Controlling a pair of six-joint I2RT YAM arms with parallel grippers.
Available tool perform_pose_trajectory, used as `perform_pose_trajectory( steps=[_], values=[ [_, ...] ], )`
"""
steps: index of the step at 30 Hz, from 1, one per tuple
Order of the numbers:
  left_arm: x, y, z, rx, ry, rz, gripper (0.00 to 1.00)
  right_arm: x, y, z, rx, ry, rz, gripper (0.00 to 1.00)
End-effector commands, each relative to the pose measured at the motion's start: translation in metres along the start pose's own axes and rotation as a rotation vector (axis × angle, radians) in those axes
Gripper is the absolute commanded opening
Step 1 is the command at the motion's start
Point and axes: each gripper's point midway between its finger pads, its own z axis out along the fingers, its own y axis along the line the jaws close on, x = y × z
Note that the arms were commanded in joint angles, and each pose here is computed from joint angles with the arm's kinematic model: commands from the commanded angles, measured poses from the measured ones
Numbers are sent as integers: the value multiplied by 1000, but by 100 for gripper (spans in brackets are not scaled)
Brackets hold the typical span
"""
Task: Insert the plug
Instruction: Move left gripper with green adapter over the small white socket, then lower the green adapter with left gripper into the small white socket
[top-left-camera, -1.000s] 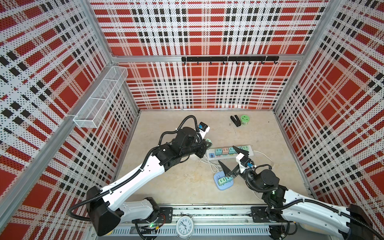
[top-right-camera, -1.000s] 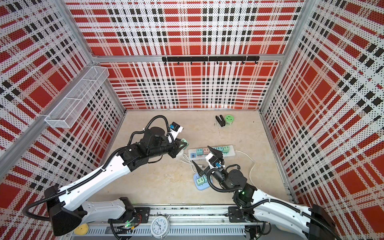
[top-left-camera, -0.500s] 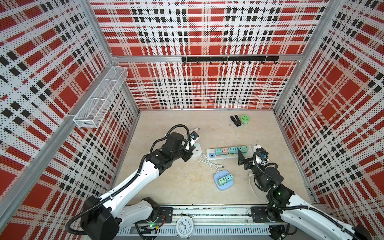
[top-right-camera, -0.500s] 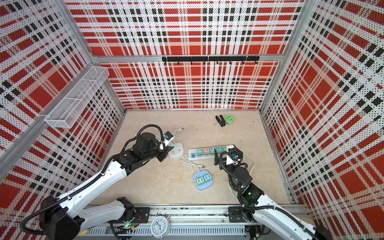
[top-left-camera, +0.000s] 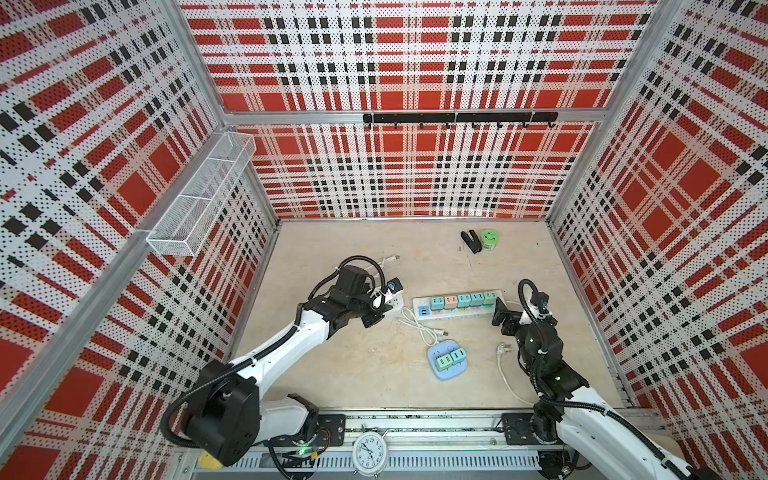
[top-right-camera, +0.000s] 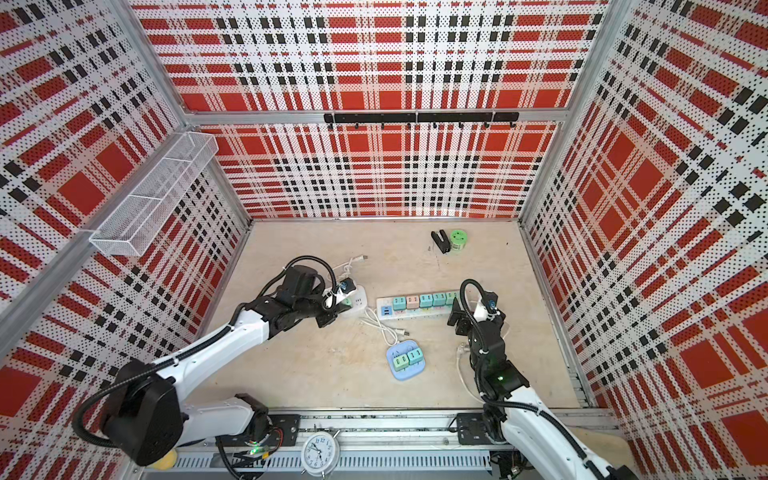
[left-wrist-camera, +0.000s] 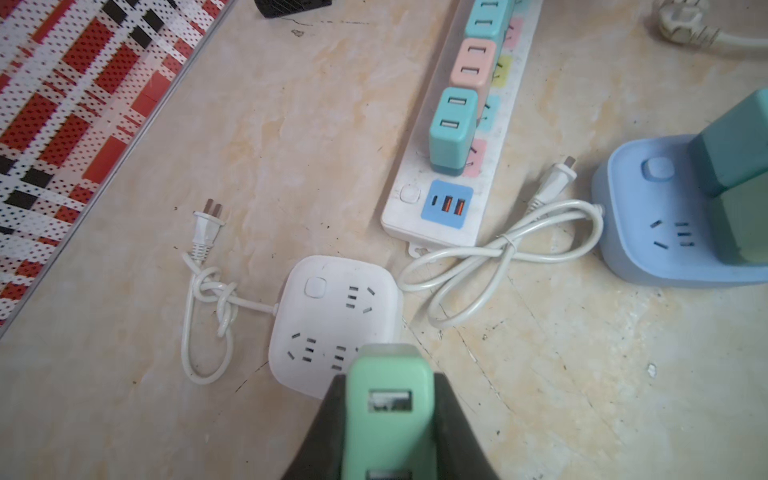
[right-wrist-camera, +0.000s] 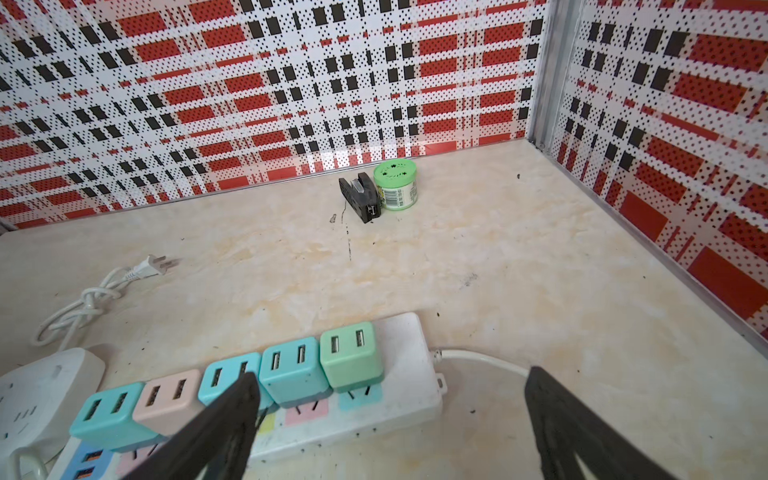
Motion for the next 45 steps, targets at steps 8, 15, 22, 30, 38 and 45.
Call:
perform_pose_trajectory(
  steps=[8, 15, 22, 30, 38, 45],
  values=[
    [-5, 18, 35, 48, 9, 55, 0, -10, 1, -3, -21, -61, 57, 100],
    [-7, 25, 52, 63, -20, 37, 0, -8, 2, -2, -23, -53, 53, 100],
    [-9, 32, 58, 83, -65, 3, 0, -8, 3, -2, -27, -52, 51, 100],
    [-10, 43, 66, 104, -47, -24, 0, -8, 3, -2, -28, -51, 52, 100],
    [-7, 45, 71, 118, -9, -35, 0, -8, 3, -2, -27, -50, 52, 100],
    [9, 38, 70, 131, 92, -37, 0, -8, 3, -1, -27, -49, 52, 100]
  ],
)
